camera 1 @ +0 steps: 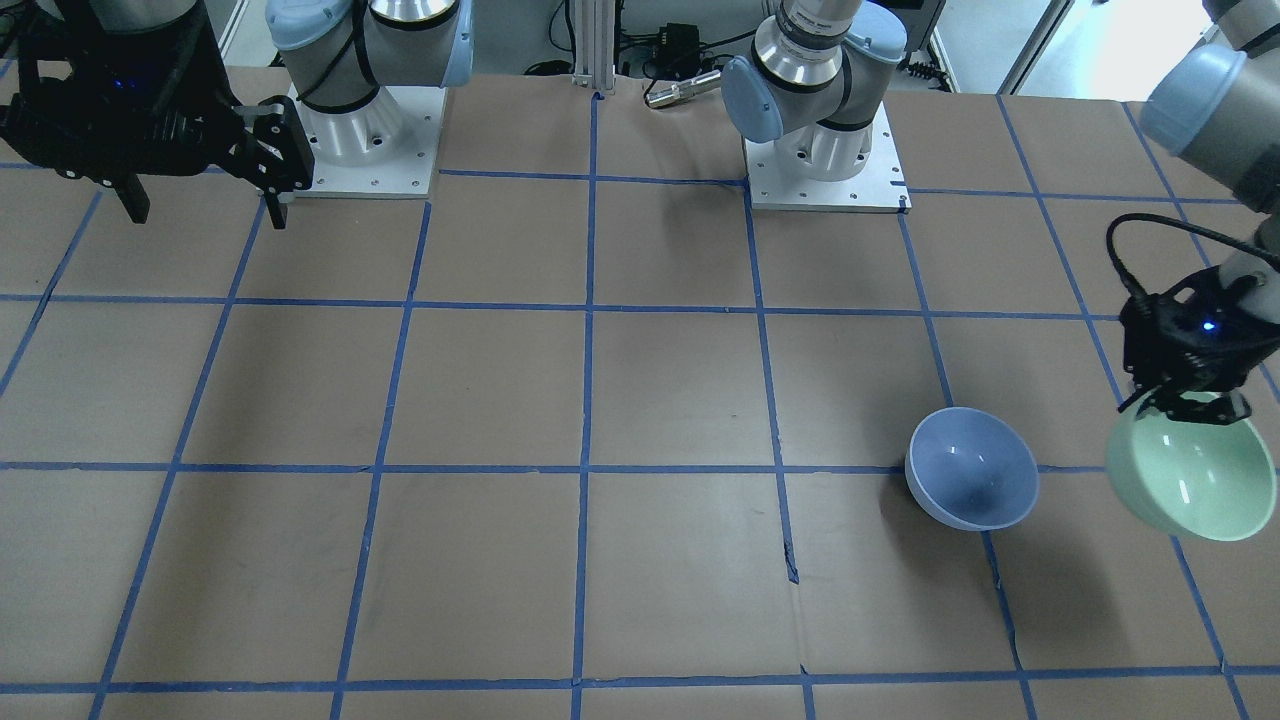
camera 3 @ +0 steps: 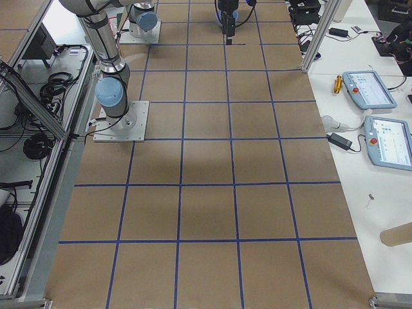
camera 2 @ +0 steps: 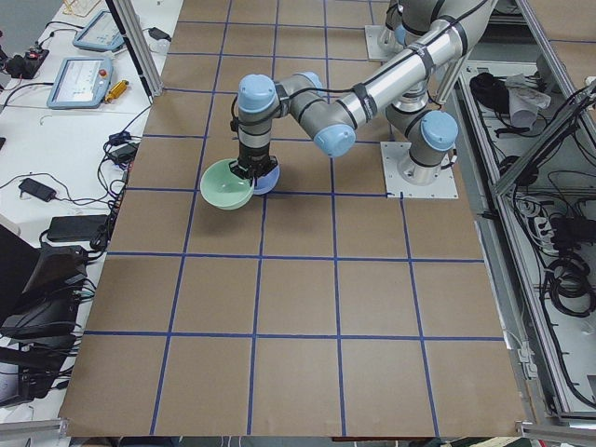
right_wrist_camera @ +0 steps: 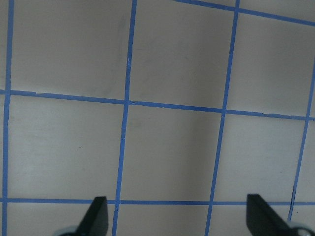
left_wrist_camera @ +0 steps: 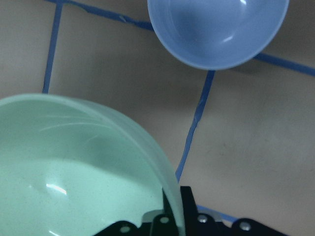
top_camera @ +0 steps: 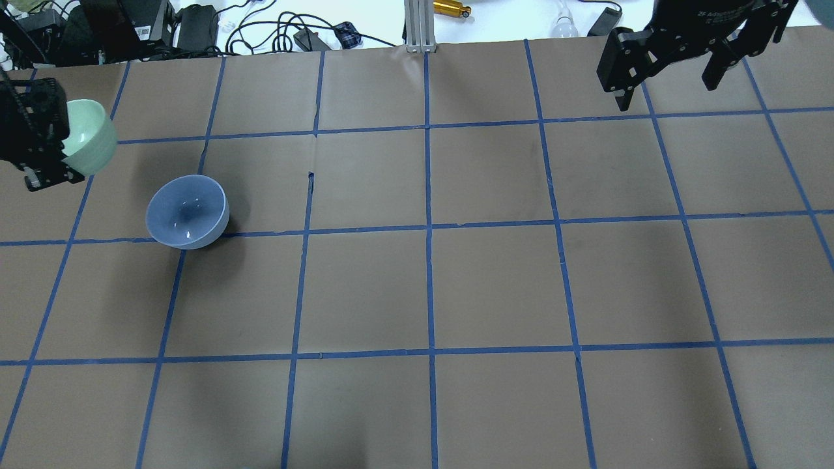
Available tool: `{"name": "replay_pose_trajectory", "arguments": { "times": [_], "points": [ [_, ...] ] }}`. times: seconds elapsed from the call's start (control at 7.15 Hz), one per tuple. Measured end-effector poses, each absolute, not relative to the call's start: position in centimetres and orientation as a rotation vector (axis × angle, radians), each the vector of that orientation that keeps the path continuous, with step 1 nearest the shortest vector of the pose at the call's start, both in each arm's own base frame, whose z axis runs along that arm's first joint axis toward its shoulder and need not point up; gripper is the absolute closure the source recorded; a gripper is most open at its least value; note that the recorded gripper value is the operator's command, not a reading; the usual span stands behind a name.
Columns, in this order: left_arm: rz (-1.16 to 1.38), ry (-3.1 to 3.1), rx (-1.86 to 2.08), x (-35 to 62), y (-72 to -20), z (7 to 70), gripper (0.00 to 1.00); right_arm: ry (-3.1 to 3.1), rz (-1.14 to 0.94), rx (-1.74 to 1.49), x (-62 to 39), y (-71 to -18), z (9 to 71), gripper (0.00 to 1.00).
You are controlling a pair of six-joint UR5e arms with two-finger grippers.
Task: Stack green bowl on blue bowl
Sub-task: 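Lift the green bowl with the left gripper and carry it over the blue bowl, then lower the green bowl into the blue bowl with the left gripper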
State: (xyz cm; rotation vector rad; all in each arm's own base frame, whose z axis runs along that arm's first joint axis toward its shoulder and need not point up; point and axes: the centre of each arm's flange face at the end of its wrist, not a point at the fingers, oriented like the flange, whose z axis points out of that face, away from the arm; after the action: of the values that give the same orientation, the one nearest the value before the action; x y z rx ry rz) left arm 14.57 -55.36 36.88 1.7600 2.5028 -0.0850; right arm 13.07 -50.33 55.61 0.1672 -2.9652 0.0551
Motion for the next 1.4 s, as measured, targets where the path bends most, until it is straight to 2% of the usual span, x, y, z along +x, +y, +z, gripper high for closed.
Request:
{"name": "replay_pose_trajectory", "arguments": {
  "times": [0.28, 0.7, 0.84, 0.98, 1.12, 1.4],
  "points": [
    [-0.035, 2.608, 1.723, 7.7, -54.7, 33.9, 1.00, -2.965, 0.055, 0.167, 13.1, -50.3, 55.6, 0.00],
    [0.050, 2.678, 1.723, 4.9, -53.7, 30.1, 1.00, -2.965, 0.055, 0.167, 13.1, -50.3, 55.6, 0.00],
    [0.067, 2.691, 1.725, 4.7, -53.5, 29.3, 0.87, -2.965, 0.055, 0.167, 13.1, -50.3, 55.6, 0.00],
    [0.083, 2.709, 1.718, 4.6, -53.1, 28.5, 0.71, -2.965, 0.055, 0.167, 13.1, -50.3, 55.6, 0.00],
    [0.092, 2.727, 1.698, 4.4, -52.7, 27.9, 0.01, -2.965, 0.055, 0.167, 13.1, -50.3, 55.6, 0.00],
    [0.097, 2.739, 1.660, 4.4, -52.6, 28.0, 0.00, -2.965, 0.055, 0.166, 13.0, -50.3, 55.6, 0.00]
  ]
}}
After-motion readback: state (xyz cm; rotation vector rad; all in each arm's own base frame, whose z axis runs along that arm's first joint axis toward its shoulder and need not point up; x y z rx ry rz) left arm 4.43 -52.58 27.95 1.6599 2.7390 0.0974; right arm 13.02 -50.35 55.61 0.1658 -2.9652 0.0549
